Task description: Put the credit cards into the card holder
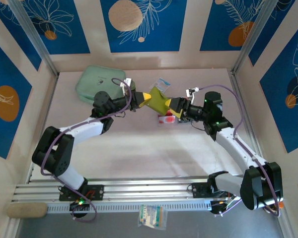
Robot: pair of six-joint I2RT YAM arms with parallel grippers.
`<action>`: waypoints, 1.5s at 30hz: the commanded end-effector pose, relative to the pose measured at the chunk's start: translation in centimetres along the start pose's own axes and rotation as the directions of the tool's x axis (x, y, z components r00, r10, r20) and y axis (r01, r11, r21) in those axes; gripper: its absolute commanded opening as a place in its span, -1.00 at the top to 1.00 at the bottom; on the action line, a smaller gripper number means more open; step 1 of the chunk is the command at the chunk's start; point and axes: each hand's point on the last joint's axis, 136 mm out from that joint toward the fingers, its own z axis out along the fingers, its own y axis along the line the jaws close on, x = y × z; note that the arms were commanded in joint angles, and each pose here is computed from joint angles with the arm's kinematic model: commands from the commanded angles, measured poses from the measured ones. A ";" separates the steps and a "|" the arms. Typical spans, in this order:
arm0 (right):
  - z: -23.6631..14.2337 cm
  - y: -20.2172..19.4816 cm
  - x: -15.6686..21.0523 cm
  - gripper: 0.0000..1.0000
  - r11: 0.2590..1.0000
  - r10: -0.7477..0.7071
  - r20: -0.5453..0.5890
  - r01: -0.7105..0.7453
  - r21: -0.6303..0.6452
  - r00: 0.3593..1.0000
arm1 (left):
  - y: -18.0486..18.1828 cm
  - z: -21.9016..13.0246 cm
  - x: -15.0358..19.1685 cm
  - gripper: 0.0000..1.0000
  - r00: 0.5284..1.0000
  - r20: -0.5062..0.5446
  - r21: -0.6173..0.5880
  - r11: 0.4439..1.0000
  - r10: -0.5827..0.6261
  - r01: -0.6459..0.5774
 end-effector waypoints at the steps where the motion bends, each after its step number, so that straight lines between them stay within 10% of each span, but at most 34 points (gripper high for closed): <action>1: 0.4 1.7 0.0 -0.66 0.996 0.002 -0.022 -0.004 -0.090 1.000 | -2.6 0.1 -1.3 1.00 0.997 0.041 0.075 0.995 0.063 -0.066; 6: 1.1 2.9 -0.6 -0.42 0.991 -0.010 -0.033 0.006 -0.130 0.999 | -2.1 0.1 -1.2 1.00 0.998 0.042 0.068 0.996 0.051 -0.054; 14: 1.6 4.0 -1.1 0.79 0.985 -0.015 -0.041 0.007 -0.174 0.999 | -1.1 0.0 -1.0 1.00 0.998 0.044 0.048 0.998 0.034 -0.036; 16: 1.5 4.1 -1.2 1.00 0.985 -0.012 -0.033 0.007 -0.172 0.999 | -0.8 -0.1 -1.1 0.57 0.998 0.057 0.043 0.998 0.035 -0.037; 21: 1.0 3.2 -2.0 1.00 0.993 0.025 0.048 -0.020 -0.118 0.999 | 0.8 -2.2 -2.8 -1.00 0.978 0.204 -0.039 0.999 0.042 -0.035; 33: 1.0 1.3 -1.5 1.00 0.985 0.100 0.421 -0.151 0.089 0.902 | 3.8 -8.1 -1.2 -1.00 0.867 0.440 -0.496 0.868 0.233 0.019; 45: 5.0 2.0 0.8 1.00 0.968 0.172 0.452 -0.236 0.088 0.875 | 4.3 -7.3 1.8 -1.00 0.846 0.439 -0.578 0.816 0.302 0.009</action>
